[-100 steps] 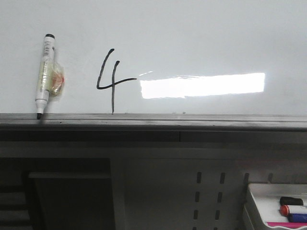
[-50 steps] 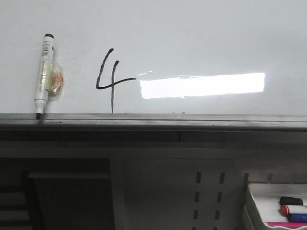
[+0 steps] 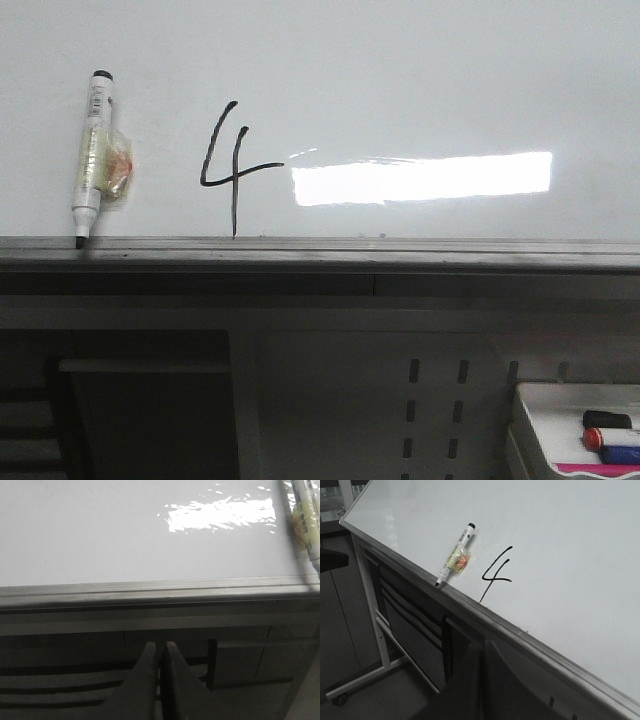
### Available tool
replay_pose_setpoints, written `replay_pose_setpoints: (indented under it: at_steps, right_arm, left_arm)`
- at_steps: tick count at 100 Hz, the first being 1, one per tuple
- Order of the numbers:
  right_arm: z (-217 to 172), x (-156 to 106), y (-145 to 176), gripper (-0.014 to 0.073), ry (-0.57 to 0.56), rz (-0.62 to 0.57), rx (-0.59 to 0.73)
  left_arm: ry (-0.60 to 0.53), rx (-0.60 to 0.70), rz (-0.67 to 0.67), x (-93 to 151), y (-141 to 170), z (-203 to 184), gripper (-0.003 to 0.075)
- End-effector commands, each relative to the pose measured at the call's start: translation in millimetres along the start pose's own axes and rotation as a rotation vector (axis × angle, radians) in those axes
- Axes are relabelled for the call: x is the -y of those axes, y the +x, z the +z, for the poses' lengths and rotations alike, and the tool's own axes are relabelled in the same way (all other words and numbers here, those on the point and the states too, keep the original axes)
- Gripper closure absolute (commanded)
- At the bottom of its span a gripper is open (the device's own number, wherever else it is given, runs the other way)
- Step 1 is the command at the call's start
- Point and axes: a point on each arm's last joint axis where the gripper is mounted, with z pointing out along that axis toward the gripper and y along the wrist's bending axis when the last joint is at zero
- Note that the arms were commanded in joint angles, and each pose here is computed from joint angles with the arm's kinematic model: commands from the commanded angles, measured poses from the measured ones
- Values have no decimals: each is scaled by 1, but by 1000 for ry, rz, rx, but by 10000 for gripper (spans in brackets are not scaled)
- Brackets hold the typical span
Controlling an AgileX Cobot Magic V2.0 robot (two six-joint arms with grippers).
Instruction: Write number 4 on whiteboard
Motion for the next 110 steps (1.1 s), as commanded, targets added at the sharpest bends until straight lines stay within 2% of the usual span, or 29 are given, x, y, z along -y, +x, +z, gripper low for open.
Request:
replay_pose_setpoints:
  at_steps: [1,11,23,46,63,75,88,110]
  right_arm:
    - [-1,2,-15,661,16,-12,102]
    - [0,2,-12,661,21,-11,93]
    - [1,8,-3,661,107,-6,62]
    - [-5,35,21,661,488,30,-8]
    - [-16,45,39,661,698,60,-49]
    - [-24,43,51,661,768,65,-25]
    - [-29,38,66,661,795,70,-21]
    - [-34,33,80,661,816,122,-146]
  left_arm:
    - [-2,42,-12,0,5,2,741]
    - [-2,42,-12,0,5,2,741]
    - [-2,42,-12,0,5,2,741]
    - [-2,42,-12,0,5,2,741]
    - [-2,42,-12,0,5,2,741]
    - [-2,42,-12,0,5,2,741]
    - [-2,42,-12,0,5,2,741]
    - [-2,42,-12,0,5,2,741]
